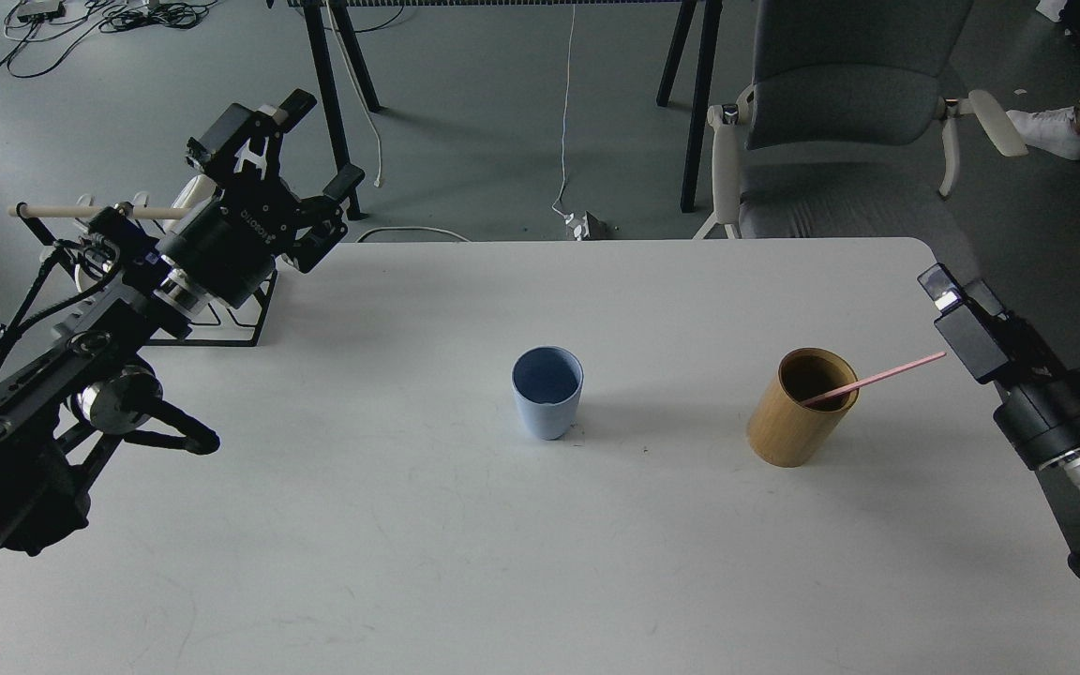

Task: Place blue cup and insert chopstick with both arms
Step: 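Withdraw the left arm toward the rack and lower the right gripper, then grasp the pink chopstick in the tan cup with the right gripper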

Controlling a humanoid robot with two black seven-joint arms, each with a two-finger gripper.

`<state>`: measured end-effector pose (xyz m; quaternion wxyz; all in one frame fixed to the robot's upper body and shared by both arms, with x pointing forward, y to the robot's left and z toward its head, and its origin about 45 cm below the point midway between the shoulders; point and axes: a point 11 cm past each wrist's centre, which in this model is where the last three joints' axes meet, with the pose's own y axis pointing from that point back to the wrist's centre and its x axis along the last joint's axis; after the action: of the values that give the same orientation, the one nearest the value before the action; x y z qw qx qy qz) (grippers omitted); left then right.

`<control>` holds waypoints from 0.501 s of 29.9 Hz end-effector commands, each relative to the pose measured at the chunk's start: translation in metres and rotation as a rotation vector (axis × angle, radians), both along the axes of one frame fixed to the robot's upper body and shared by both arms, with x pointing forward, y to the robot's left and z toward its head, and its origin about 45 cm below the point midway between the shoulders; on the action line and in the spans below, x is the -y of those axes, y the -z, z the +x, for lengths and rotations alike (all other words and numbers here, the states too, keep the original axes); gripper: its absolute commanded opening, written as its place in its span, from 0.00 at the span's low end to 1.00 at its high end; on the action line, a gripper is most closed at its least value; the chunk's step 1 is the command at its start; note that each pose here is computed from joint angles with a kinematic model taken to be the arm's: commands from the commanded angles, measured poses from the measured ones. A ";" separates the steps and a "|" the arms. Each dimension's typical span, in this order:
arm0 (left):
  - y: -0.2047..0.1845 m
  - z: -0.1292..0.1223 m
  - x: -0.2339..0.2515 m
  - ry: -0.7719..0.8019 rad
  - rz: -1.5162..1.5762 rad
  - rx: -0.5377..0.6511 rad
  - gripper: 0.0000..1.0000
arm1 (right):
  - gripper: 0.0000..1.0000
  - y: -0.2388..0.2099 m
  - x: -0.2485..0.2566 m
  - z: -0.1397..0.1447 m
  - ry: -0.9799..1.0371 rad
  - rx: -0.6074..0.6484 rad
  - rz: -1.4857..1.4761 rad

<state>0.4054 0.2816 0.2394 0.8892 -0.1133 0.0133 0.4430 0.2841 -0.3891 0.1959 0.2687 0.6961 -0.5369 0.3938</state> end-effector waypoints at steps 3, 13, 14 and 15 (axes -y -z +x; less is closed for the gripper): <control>0.007 -0.003 -0.001 -0.004 0.002 -0.016 0.93 | 0.91 0.019 0.006 -0.007 0.010 -0.037 -0.044; 0.015 -0.007 -0.005 -0.011 0.005 -0.036 0.94 | 0.88 0.055 -0.004 -0.017 0.002 -0.108 -0.055; 0.015 -0.007 -0.005 -0.011 0.005 -0.036 0.94 | 0.87 0.056 -0.006 -0.018 -0.002 -0.111 -0.054; 0.015 -0.007 -0.005 -0.011 0.005 -0.036 0.94 | 0.85 0.058 -0.008 -0.018 -0.006 -0.114 -0.052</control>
<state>0.3981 0.2859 0.2243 0.8869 -0.1033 0.0274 0.4494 0.2679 -0.3864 0.1436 0.3154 0.7060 -0.5138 0.3716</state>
